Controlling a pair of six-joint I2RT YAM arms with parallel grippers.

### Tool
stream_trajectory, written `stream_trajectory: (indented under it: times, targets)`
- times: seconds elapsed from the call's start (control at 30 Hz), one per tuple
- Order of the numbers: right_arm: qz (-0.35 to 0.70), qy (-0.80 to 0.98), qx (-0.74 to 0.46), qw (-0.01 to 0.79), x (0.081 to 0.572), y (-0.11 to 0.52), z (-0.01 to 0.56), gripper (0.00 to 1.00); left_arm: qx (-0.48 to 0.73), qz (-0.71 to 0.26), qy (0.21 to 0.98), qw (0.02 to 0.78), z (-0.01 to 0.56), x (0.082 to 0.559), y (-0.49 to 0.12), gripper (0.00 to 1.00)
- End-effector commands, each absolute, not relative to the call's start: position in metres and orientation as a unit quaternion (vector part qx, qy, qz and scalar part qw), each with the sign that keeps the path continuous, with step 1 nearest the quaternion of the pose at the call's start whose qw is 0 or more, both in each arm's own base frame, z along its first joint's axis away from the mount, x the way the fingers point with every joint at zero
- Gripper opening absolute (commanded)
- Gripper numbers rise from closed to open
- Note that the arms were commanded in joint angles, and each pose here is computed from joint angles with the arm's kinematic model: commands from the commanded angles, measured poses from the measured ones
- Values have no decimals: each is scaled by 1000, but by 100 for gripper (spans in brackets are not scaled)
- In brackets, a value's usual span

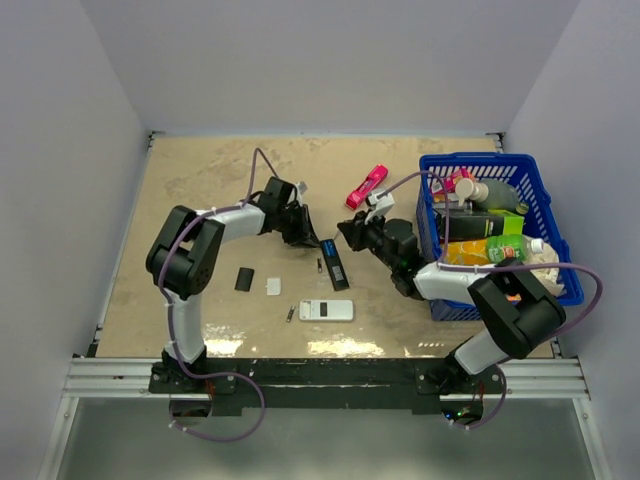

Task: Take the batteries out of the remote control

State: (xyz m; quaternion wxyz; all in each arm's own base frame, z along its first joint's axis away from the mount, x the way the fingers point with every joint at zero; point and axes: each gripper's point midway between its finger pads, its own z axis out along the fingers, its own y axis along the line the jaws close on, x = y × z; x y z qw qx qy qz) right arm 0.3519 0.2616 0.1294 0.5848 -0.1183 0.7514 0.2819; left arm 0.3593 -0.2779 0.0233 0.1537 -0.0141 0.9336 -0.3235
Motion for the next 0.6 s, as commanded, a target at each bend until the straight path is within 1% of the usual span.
stream_trajectory:
  times: [0.0, 0.03, 0.07, 0.17, 0.33, 0.57]
  targets:
    - [265, 774, -177, 548, 344, 266, 117, 0, -14, -320, 935, 152, 16, 367, -278, 20]
    - [268, 768, -190, 549, 346, 271, 123, 0, -13, -319, 936, 151, 15, 367, -278, 19]
    - [285, 766, -217, 534, 340, 280, 118, 0, -14, -319, 936, 148, 13, 367, -278, 19]
    - [310, 752, -260, 522, 336, 294, 115, 0, -13, -315, 938, 143, 8, 367, -278, 18]
    - [303, 766, -227, 520, 340, 286, 100, 0, -10, -307, 942, 133, -3, 364, -276, 17]
    - [272, 811, -176, 487, 343, 266, 73, 0, -14, -305, 944, 128, -7, 357, -273, 17]
